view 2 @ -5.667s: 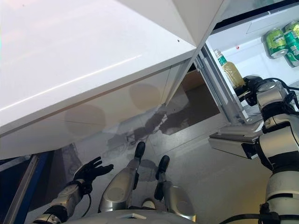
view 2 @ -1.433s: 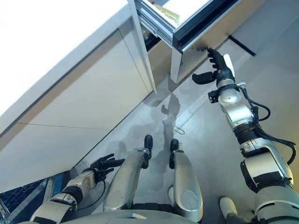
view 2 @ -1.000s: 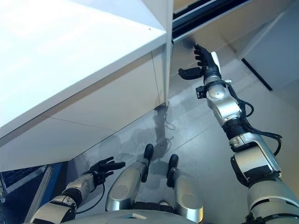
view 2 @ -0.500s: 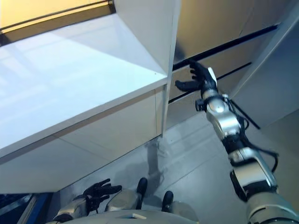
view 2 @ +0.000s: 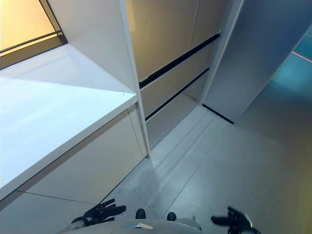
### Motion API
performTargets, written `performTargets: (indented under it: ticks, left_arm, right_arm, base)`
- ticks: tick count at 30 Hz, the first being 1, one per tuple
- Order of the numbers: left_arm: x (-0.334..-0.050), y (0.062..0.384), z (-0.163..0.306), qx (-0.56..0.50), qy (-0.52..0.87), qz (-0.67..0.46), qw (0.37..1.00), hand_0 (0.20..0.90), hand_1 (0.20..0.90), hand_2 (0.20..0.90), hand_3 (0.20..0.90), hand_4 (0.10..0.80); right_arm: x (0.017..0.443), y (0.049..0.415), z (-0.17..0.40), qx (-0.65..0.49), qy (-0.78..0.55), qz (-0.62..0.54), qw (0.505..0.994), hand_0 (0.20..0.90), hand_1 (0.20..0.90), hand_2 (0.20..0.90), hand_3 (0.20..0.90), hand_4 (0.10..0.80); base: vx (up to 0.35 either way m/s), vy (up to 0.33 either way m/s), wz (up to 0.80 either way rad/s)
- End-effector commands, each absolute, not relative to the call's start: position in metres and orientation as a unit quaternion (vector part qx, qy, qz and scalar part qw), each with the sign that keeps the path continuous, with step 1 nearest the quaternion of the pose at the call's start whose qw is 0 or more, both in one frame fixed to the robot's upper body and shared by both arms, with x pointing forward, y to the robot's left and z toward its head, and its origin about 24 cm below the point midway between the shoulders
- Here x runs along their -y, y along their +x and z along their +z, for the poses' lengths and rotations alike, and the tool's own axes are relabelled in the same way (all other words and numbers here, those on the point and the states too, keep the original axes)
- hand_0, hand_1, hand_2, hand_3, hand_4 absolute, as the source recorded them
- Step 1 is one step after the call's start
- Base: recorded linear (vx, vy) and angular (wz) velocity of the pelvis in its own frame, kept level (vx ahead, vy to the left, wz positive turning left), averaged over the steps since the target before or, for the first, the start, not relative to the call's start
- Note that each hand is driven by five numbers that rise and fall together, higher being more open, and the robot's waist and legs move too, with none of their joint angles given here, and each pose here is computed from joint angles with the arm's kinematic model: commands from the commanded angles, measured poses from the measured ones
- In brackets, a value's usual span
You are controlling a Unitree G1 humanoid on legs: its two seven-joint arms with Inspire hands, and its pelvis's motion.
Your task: Put drinks into fridge and close the fridge
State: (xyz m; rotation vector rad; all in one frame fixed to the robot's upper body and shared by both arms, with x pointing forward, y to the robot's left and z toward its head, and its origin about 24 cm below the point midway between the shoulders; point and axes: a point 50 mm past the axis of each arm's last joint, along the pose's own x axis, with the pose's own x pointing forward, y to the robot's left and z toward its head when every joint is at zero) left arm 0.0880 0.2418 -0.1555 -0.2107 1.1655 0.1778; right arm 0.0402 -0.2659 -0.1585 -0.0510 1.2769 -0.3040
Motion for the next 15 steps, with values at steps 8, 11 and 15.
performTargets:
  ticks: [8, 11, 15]
  left_arm:
    - [-0.226, 0.096, -0.16, -0.544, -0.074, 0.049, 0.834, 0.9, 0.9, 0.9, 0.9, 0.8]
    - [-0.223, 0.097, -0.16, -0.541, -0.073, 0.046, 0.836, 0.9, 0.9, 0.9, 0.9, 0.8]
    - [-0.221, 0.101, -0.159, -0.54, -0.073, 0.049, 0.837, 0.9, 0.9, 0.9, 0.9, 0.8]
  right_arm:
    - [0.243, 0.053, -0.166, -0.628, -0.016, -0.039, 0.777, 0.9, 0.9, 0.9, 0.9, 0.8]
    - [0.243, 0.05, -0.166, -0.637, -0.028, -0.028, 0.77, 0.9, 0.9, 0.9, 0.9, 0.8]
    - [0.241, 0.051, -0.167, -0.637, -0.034, -0.023, 0.77, 0.9, 0.9, 0.9, 0.9, 0.8]
  base:
    - [-0.016, 0.009, -0.01]
    - [0.0, 0.0, 0.0]
    - [-0.008, 0.002, 0.0]
